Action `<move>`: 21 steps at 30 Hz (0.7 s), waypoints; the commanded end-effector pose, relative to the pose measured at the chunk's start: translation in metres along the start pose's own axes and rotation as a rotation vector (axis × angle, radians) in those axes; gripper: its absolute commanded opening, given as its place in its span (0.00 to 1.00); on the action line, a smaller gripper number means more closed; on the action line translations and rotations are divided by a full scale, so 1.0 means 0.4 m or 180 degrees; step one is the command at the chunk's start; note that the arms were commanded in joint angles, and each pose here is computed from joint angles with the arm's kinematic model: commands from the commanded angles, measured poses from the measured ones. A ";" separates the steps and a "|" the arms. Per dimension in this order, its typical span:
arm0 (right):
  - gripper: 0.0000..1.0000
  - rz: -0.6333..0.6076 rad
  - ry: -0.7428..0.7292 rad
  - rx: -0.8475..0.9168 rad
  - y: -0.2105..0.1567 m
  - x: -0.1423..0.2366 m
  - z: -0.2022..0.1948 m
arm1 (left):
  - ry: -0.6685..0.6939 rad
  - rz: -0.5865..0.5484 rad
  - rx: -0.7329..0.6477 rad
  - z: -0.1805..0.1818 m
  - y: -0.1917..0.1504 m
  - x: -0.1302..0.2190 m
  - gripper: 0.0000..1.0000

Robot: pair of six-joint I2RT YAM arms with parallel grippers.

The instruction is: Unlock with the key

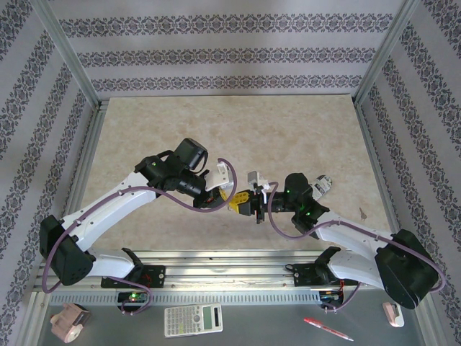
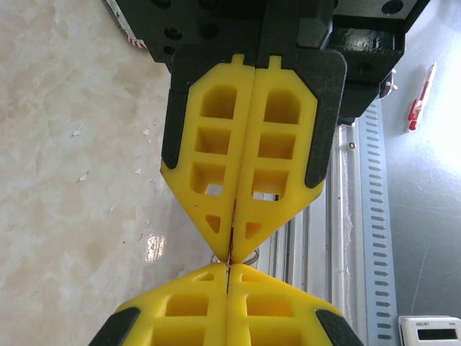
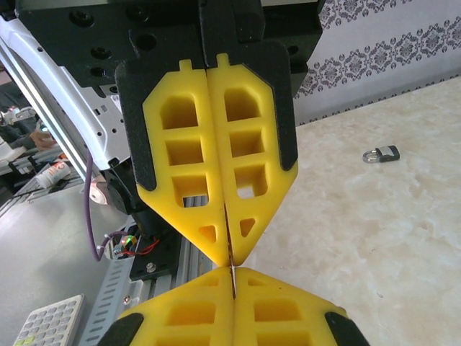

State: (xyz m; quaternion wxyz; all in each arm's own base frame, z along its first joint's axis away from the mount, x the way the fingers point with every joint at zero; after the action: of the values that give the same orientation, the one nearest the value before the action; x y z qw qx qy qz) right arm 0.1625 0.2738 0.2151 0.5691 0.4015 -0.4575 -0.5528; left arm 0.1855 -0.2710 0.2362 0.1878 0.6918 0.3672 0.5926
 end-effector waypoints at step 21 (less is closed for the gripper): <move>0.00 0.0304 -0.0586 -0.0401 -0.035 0.014 -0.046 | 0.1811 -0.1296 0.1774 0.219 -0.057 0.193 0.99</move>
State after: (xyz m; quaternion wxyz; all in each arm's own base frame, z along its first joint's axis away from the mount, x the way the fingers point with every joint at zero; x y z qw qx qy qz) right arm 0.1726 0.2643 0.1911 0.5751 0.3041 -0.4841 -0.5852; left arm 0.2512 -0.1998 0.2606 0.0617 0.4763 0.6329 0.6073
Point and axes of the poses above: each hand's point on the last joint's axis, 136 mm out from that joint toward the fingers, its own x axis back along the fingers, its own z axis along the line the jaws close on, y = z × x, the point moved 2 cm from there along x, back along the fingers, and after that the axes turned 2 degrees about x, right-handed, at the moved point
